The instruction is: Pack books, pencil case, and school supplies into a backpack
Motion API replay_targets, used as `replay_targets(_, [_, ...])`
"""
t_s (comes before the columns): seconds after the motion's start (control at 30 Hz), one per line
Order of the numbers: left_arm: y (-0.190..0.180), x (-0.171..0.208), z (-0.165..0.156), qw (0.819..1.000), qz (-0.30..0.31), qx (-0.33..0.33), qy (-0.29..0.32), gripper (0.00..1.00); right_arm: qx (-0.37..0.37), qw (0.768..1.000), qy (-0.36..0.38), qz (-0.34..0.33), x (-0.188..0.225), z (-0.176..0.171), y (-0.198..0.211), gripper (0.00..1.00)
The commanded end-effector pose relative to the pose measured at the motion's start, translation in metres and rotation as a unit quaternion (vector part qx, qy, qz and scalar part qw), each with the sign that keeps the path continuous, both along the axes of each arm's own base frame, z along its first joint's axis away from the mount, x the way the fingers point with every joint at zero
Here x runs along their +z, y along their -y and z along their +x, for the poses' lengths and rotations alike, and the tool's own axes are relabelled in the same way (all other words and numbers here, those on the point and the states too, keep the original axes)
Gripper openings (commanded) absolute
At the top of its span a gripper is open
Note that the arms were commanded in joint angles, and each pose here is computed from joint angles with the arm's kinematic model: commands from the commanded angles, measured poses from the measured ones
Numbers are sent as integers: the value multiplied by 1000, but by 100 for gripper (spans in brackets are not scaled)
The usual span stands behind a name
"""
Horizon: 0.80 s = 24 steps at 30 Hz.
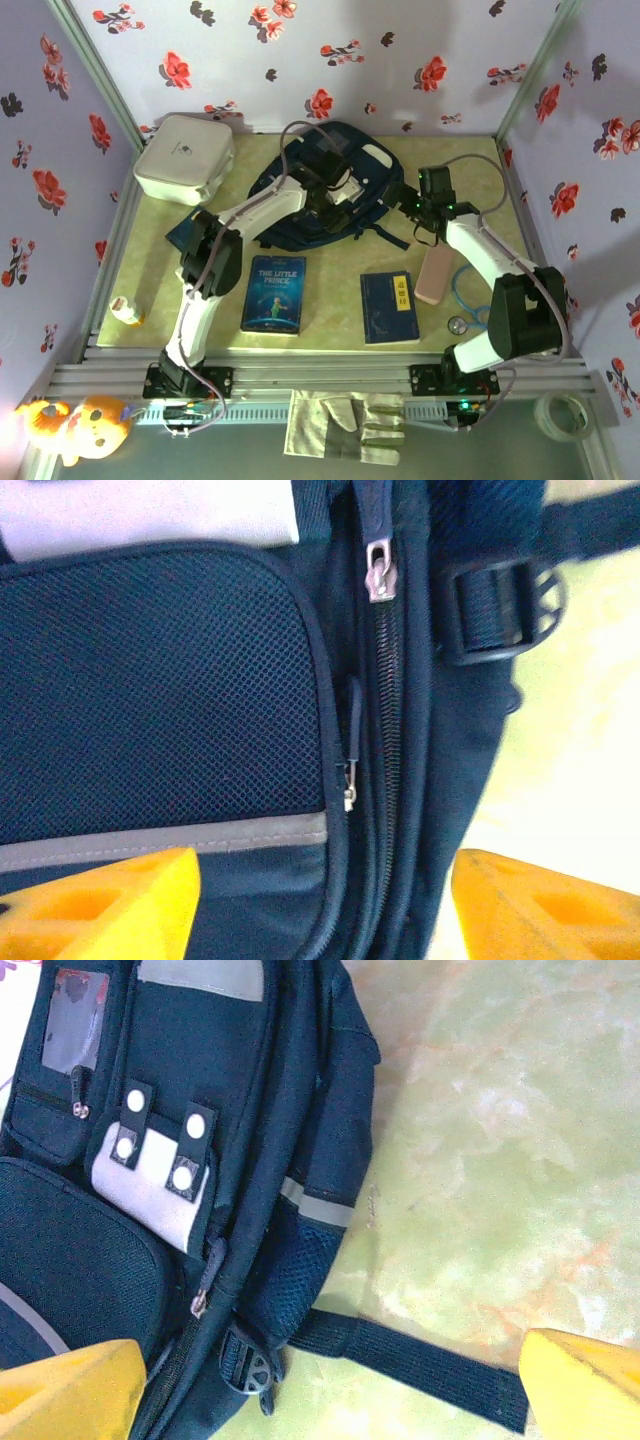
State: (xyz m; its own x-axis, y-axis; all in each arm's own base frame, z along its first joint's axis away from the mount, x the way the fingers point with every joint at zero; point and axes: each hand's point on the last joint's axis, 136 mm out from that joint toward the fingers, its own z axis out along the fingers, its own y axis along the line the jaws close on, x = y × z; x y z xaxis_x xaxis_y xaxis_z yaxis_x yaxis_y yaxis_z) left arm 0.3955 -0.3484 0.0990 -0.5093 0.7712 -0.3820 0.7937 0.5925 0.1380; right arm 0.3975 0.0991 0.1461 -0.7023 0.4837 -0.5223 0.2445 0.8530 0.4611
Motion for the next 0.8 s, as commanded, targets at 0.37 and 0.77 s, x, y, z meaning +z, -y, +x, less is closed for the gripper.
replay_targets(0.37, [-18, -44, -9, 994, 104, -30, -25, 47, -53, 999, -6, 10, -4, -15, 16, 99])
replay_targets(0.77, [-8, -35, 14, 996, 92, -3, 14, 15, -49, 999, 3, 20, -11, -18, 14, 99])
